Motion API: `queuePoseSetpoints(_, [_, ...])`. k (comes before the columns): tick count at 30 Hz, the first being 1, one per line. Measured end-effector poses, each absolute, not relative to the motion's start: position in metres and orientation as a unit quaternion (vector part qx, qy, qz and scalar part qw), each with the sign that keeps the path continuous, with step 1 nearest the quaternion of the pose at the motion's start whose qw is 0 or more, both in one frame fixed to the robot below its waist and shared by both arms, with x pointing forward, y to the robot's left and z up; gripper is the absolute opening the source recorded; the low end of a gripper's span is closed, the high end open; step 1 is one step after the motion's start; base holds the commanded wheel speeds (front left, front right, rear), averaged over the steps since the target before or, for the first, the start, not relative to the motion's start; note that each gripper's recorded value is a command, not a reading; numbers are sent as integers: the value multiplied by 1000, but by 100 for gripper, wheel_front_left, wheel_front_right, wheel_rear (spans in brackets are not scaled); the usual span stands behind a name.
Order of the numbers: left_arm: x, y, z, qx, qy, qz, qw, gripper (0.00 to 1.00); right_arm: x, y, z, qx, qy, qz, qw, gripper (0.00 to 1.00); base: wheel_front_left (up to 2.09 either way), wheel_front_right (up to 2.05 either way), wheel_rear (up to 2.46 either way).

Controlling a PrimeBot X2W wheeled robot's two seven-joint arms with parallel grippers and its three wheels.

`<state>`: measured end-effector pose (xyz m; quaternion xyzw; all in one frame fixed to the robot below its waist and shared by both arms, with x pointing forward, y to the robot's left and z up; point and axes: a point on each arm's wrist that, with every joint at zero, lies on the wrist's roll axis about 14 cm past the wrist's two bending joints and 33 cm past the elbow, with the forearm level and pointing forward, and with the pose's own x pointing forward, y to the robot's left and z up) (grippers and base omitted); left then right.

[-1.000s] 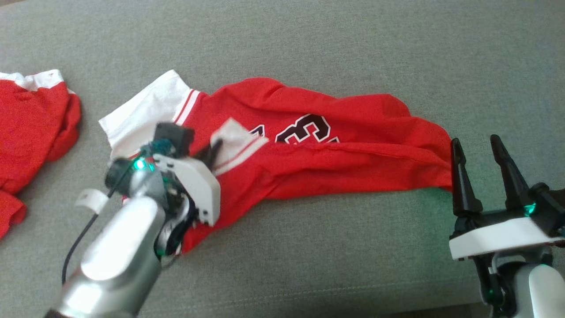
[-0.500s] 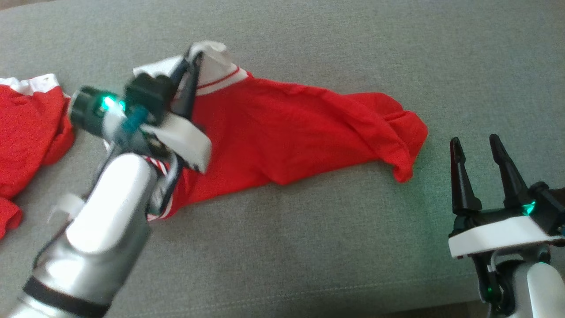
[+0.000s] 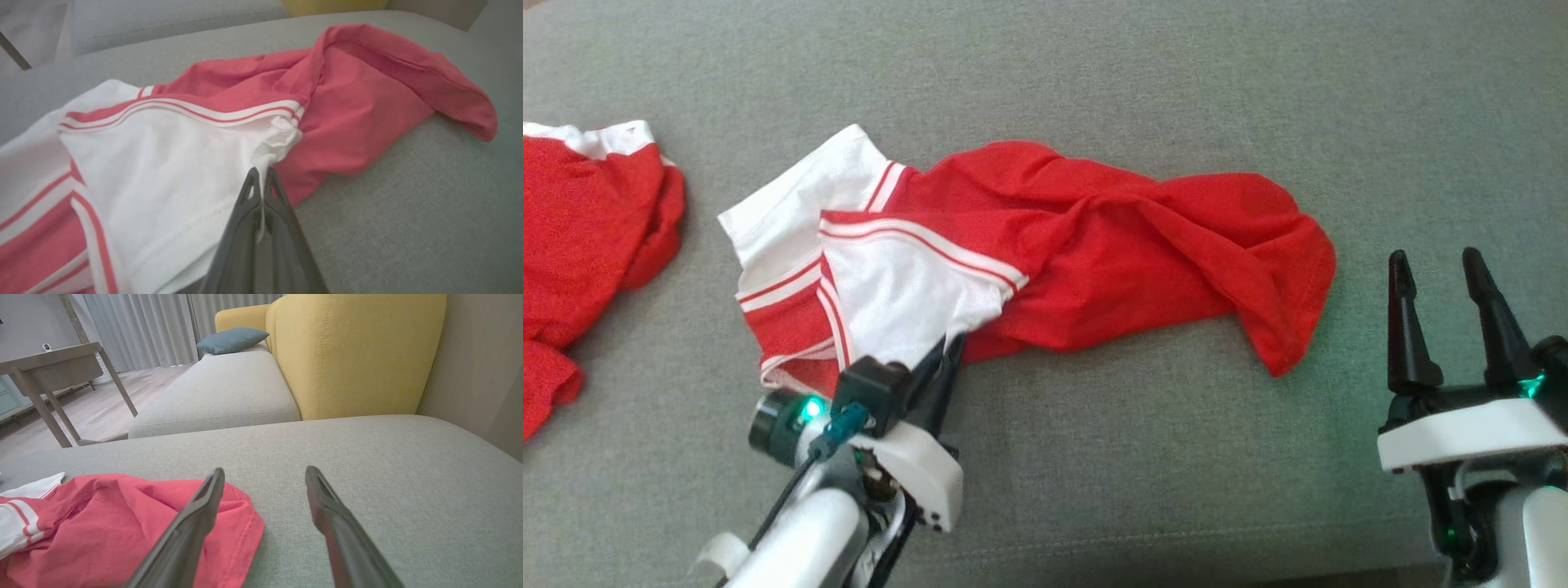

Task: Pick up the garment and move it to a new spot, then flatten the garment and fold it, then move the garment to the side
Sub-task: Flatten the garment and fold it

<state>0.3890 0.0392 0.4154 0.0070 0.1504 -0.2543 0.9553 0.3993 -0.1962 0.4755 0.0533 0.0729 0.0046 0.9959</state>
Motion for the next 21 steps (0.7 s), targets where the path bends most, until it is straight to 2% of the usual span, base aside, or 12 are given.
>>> queuePoseSetpoints(2, [383, 39, 411, -8, 164, -249, 954, 0, 400, -196, 477, 52, 70, 5, 996, 100, 0, 0, 0])
queuePoseSetpoints(3, [380, 40, 409, -14, 171, -246, 954, 44, 401, -197, 478, 50, 69, 5, 996, 100, 0, 0, 0])
queuePoseSetpoints(4, [378, 40, 407, -20, 176, -243, 954, 100, 401, -197, 479, 48, 68, 5, 997, 100, 0, 0, 0])
queuePoseSetpoints(8, [377, 38, 415, -49, 159, -230, 959, 100, 400, -198, 484, 43, 63, 4, 997, 100, 0, 0, 0])
queuePoseSetpoints(12, [388, 48, 438, -70, 103, -190, 974, 100, 399, -198, 494, 39, 51, 5, 998, 100, 0, 0, 0])
queuePoseSetpoints(21, [405, 102, 489, -46, 4, -72, 996, 100, 386, -188, 500, 31, 52, 20, 998, 100, 0, 0, 0])
